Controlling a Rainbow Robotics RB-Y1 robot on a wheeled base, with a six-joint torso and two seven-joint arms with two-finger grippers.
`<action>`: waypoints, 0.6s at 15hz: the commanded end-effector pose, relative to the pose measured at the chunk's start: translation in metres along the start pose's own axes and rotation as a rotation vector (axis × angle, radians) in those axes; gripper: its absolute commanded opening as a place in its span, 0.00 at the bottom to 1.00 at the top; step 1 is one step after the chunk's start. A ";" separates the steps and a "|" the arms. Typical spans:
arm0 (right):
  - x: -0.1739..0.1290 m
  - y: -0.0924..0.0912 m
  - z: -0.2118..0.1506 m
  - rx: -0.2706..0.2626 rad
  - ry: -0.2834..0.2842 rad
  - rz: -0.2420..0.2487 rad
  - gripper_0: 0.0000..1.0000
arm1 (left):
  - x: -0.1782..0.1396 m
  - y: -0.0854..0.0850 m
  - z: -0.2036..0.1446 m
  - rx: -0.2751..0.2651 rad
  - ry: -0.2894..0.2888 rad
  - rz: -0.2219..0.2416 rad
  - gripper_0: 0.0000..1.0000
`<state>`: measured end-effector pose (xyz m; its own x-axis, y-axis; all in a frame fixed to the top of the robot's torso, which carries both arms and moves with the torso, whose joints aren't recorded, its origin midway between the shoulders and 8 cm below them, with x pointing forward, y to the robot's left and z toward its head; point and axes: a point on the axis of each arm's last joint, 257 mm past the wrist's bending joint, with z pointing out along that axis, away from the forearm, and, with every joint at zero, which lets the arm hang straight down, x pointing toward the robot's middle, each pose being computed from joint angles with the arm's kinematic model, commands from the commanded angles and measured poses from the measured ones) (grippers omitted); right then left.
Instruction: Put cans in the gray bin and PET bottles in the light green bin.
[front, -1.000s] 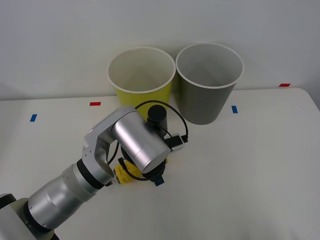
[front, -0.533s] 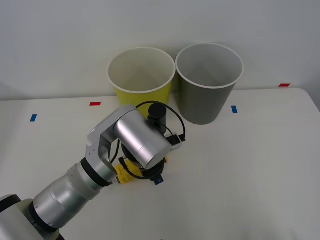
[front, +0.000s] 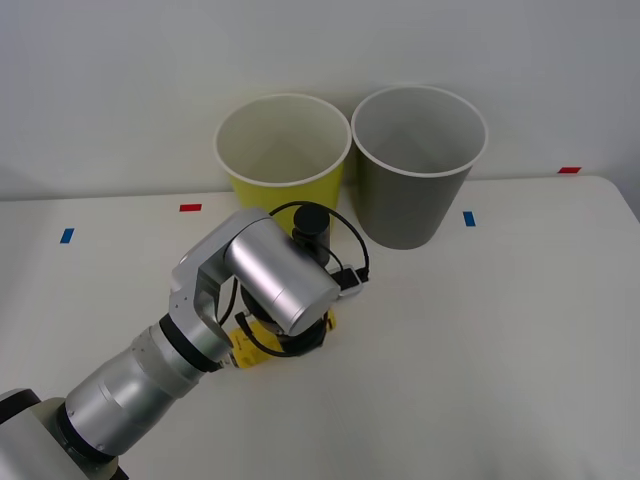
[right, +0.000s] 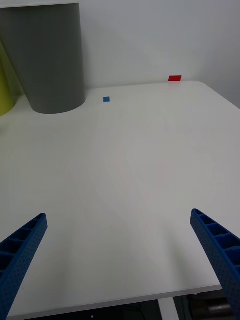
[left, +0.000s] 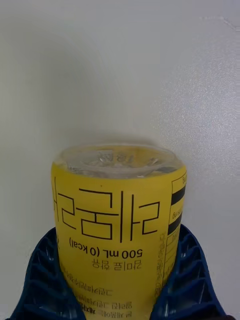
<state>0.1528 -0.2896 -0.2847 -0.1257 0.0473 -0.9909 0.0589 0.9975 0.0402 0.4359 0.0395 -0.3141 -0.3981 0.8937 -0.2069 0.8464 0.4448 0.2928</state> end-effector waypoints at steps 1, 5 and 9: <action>0.000 0.000 0.000 0.000 0.000 0.000 1.00 | -0.003 -0.004 -0.001 0.014 -0.008 -0.003 0.00; 0.000 0.000 0.000 0.000 0.000 0.000 1.00 | -0.026 0.005 -0.026 -0.034 -0.091 -0.004 0.00; 0.000 0.000 0.000 0.000 0.000 0.000 1.00 | -0.047 0.015 -0.061 -0.097 -0.190 -0.007 0.00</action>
<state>0.1529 -0.2896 -0.2847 -0.1256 0.0473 -0.9909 0.0589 0.9975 0.0402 0.4451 0.0082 -0.2510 -0.3269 0.8721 -0.3641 0.8101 0.4571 0.3673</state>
